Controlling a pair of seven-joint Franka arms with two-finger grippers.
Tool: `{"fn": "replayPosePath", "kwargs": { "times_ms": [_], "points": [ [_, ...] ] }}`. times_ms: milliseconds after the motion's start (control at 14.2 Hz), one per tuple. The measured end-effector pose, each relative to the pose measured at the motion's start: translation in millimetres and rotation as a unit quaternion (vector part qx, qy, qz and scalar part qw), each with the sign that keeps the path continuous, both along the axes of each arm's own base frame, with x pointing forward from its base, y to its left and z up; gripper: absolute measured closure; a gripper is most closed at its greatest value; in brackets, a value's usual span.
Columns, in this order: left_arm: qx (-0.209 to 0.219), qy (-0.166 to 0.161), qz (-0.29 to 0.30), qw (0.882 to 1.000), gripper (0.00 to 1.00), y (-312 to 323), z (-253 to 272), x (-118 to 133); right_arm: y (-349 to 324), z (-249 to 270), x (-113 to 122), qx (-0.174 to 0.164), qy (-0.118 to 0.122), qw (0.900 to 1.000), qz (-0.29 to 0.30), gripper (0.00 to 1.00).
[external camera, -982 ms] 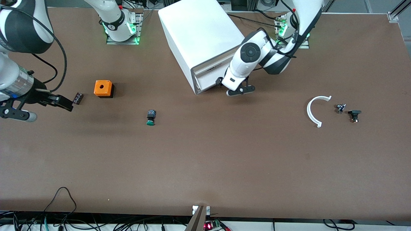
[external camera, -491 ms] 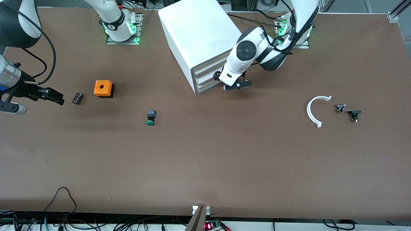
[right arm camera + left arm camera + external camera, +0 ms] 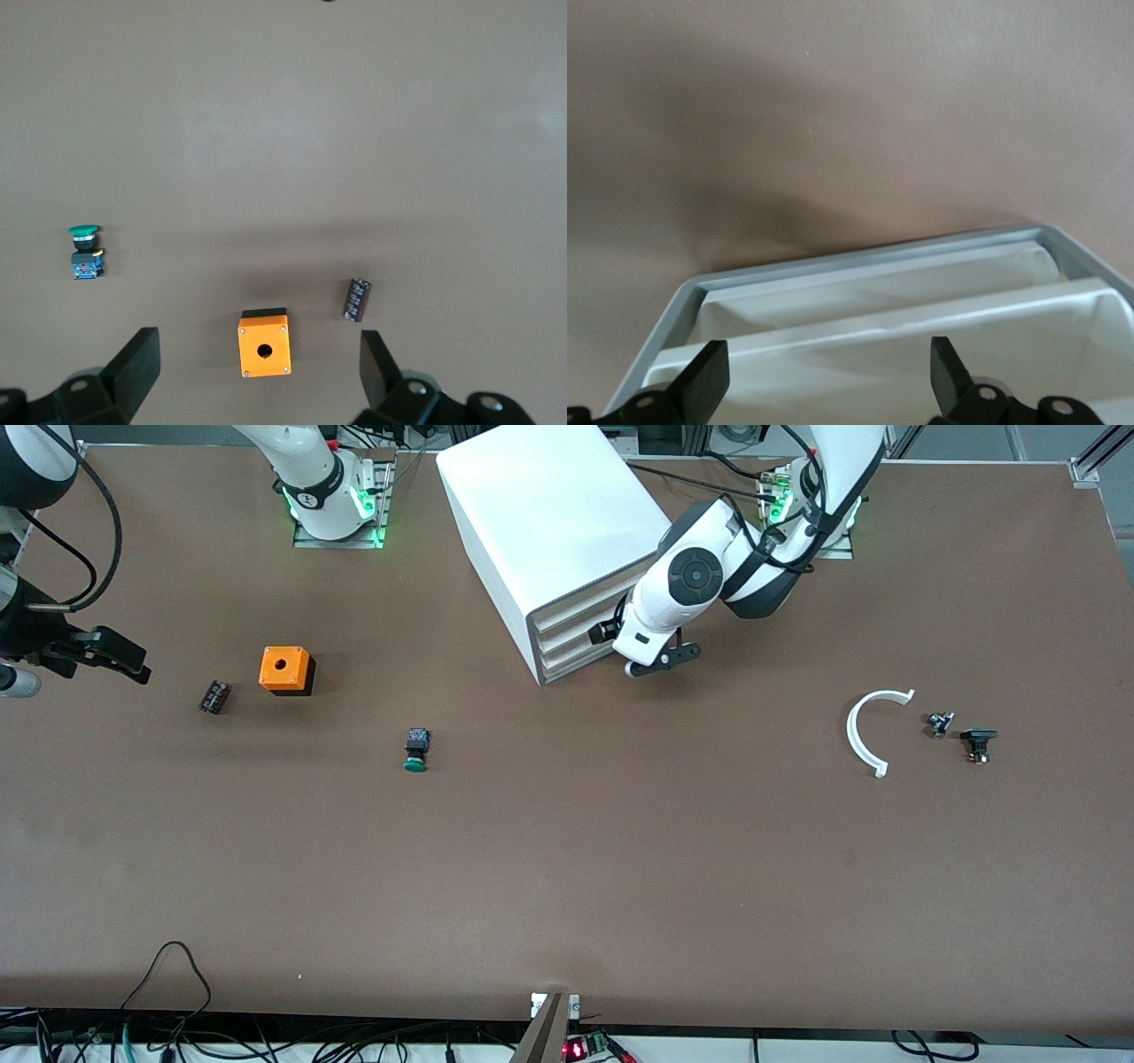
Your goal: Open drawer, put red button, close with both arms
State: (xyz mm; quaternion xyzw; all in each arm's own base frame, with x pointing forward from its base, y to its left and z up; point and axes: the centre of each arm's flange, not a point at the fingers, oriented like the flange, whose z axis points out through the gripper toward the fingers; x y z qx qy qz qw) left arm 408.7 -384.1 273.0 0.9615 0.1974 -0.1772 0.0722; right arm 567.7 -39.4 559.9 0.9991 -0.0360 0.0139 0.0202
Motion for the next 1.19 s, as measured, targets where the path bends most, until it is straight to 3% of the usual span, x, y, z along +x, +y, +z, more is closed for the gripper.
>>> {"fn": "replayPosePath", "kwargs": {
  "times_ms": [281,561,772,982,1193],
  "points": [
    [-0.006,-0.019,0.027,0.999,0.00,18,15,23,2,-3,-4,0.001,0.019,1.000,0.002,0.00],
    [-0.025,-0.113,0.140,0.983,0.00,106,81,118,4,-4,-4,0.001,0.021,1.000,0.004,0.00],
    [-0.028,-0.173,0.195,0.965,0.00,167,137,161,9,-4,-4,0.001,0.022,1.000,0.008,0.00],
    [-0.021,-0.205,0.157,0.966,0.00,213,180,170,10,-5,-4,0.001,0.023,1.000,0.010,0.00],
    [-0.011,-0.203,0.076,0.976,0.00,274,236,170,11,-6,-4,0.001,0.024,1.000,0.010,0.00]
  ]
}}
